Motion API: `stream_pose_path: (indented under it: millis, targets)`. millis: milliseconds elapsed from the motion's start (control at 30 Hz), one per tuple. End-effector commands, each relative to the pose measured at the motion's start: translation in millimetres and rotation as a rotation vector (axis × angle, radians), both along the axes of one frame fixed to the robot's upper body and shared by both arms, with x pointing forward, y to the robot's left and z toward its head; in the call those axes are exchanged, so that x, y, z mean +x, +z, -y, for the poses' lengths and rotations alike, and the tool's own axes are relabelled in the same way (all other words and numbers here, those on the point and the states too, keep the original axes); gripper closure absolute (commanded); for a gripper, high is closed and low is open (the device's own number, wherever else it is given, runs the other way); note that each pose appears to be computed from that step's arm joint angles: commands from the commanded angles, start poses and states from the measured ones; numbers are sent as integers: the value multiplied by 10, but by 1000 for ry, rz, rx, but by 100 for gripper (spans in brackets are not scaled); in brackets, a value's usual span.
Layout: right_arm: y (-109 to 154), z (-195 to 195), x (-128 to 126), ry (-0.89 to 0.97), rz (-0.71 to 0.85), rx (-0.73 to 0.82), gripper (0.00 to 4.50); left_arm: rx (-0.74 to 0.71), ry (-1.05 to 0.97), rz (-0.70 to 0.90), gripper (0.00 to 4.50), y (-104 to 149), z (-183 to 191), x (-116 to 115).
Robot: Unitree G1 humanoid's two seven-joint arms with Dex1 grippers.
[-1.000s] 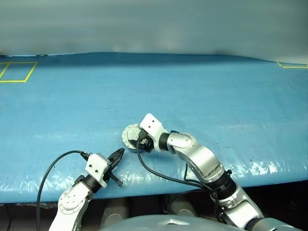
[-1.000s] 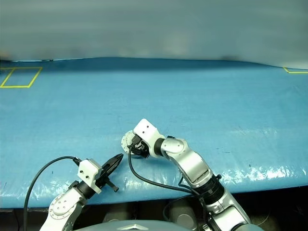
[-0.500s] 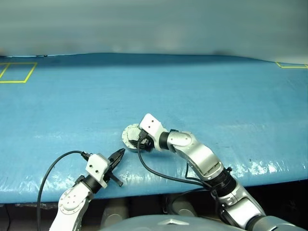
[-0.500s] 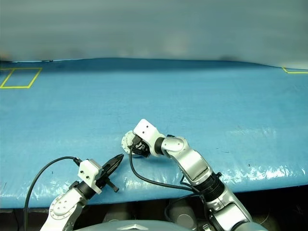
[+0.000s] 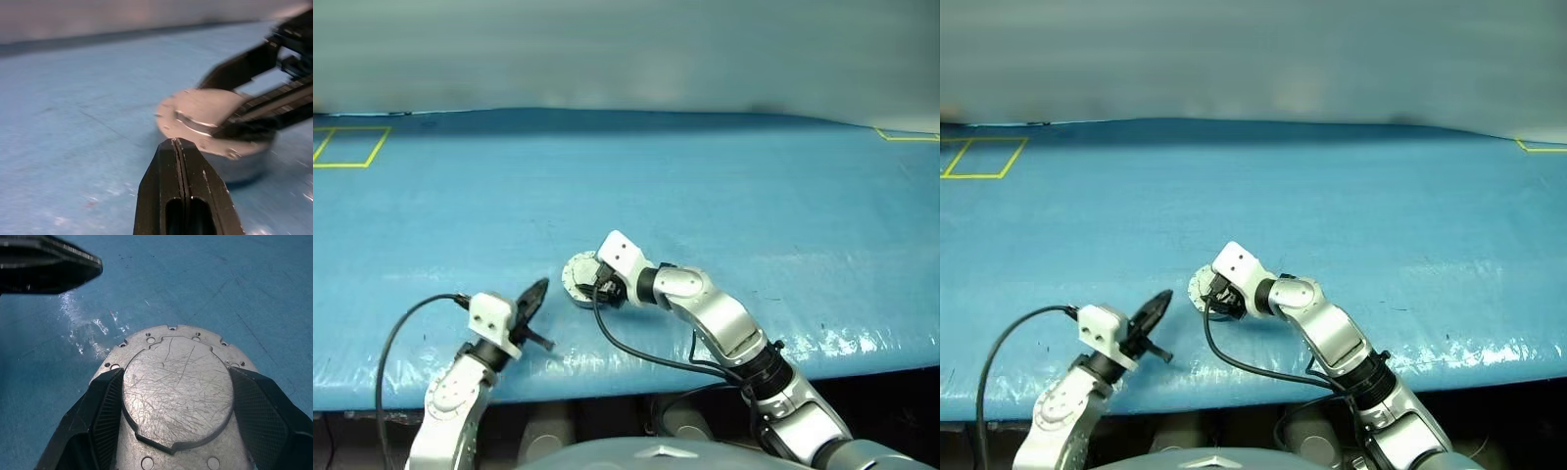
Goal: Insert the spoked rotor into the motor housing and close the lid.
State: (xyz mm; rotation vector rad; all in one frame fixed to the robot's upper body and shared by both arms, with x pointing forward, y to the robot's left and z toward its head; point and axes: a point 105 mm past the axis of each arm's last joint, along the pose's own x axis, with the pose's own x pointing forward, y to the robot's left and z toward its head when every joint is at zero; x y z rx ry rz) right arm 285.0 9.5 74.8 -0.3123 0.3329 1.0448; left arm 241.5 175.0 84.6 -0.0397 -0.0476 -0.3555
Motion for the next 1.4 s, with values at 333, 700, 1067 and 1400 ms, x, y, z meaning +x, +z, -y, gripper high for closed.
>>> stream_pose_path:
  millis: [333,700,1067,1400]
  targets:
    - [-128,3,-10,-20,-44,-19,147,-481,-167,-328,450,198,59,225]
    - [-121,-8,-1,-26,-38,-11,147,-415,-170,-465,450,17,95,433]
    - [-134,8,-5,-34,-43,-14,147,-357,-247,-556,450,-139,270,420]
    - [-136,3,-16,-36,-47,-10,147,-261,-301,-617,450,-266,358,331]
